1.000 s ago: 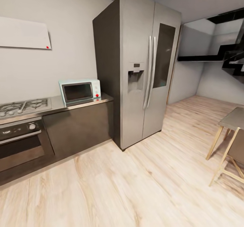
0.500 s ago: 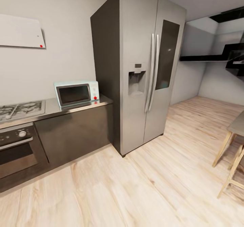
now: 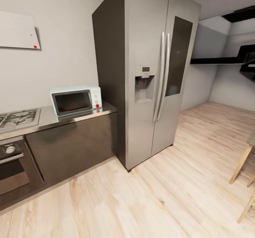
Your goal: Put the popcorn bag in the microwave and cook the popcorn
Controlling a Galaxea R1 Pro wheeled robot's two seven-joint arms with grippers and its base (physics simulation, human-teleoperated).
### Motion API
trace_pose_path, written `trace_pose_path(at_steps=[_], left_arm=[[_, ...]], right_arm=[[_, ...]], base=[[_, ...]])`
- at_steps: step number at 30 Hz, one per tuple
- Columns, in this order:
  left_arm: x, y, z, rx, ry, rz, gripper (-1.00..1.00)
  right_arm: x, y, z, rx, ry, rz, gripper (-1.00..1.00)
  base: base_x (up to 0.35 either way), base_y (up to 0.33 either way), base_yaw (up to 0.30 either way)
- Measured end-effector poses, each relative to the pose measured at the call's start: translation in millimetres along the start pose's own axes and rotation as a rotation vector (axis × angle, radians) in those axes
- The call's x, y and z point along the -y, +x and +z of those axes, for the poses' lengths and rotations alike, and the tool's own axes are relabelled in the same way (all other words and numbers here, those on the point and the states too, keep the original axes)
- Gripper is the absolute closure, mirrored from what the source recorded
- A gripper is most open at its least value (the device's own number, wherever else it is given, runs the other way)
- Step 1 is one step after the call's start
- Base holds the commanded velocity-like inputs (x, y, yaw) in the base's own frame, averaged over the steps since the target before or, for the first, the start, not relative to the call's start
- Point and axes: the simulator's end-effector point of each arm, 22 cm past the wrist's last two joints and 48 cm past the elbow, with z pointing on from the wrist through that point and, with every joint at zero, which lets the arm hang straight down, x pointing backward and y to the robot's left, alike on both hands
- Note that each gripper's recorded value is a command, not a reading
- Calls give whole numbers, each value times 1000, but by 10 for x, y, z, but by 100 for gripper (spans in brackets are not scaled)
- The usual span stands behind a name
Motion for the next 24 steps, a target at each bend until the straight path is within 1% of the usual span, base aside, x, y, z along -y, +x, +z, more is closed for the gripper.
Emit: trace_pose_path(at_steps=[24], left_arm=[[2, -4, 0, 1, 0, 0, -100]], right_arm=[[24, -2, 0, 0, 3, -5, -100]], base=[[325, 0, 0]])
